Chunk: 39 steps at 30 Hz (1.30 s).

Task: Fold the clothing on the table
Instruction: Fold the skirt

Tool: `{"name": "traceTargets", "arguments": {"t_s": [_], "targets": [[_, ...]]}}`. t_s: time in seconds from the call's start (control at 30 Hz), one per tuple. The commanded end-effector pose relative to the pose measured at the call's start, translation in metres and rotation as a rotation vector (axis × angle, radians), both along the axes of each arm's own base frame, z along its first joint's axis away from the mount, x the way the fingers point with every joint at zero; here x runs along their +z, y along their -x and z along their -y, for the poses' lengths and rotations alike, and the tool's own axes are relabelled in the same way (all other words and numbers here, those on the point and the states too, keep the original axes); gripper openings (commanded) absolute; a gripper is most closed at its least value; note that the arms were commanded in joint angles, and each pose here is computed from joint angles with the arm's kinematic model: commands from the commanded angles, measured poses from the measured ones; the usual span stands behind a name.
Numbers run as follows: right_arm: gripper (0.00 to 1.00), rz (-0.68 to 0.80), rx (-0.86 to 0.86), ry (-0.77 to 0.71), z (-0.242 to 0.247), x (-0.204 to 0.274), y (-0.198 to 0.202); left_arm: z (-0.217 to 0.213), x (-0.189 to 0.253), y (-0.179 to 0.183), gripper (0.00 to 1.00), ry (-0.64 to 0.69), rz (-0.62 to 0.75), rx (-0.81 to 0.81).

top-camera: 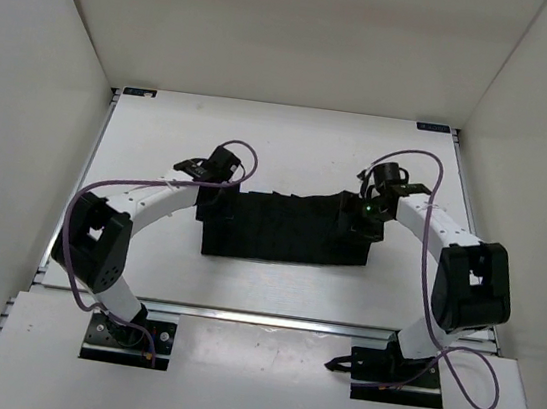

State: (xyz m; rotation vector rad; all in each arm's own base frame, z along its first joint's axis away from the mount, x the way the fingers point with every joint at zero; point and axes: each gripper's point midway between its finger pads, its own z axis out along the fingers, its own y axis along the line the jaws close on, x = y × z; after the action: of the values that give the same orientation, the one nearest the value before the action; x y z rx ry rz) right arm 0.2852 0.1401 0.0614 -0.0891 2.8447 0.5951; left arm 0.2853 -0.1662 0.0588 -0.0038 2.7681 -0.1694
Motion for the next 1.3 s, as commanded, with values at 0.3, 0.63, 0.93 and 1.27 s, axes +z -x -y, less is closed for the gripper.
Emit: {"name": "traceTargets", "arguments": {"t_s": [0.3,0.63,0.93,1.27], "targets": [[0.90,0.059,-0.119,0.192,0.064,0.005,-0.023,-0.036,0.012,-0.013,0.80,-0.047,0.084,0.059],[0.71,0.008,-0.092,0.204,0.067,-0.029,-0.016,-0.042,-0.015,-0.007,0.64,-0.009,0.051,0.097],[0.59,-0.030,-0.055,0.232,0.066,-0.048,-0.010,-0.036,-0.026,0.000,0.60,0.014,0.028,0.088],[0.03,-0.073,-0.084,0.214,0.069,-0.062,-0.014,-0.027,-0.036,0.005,0.42,0.008,0.007,0.056]]}}
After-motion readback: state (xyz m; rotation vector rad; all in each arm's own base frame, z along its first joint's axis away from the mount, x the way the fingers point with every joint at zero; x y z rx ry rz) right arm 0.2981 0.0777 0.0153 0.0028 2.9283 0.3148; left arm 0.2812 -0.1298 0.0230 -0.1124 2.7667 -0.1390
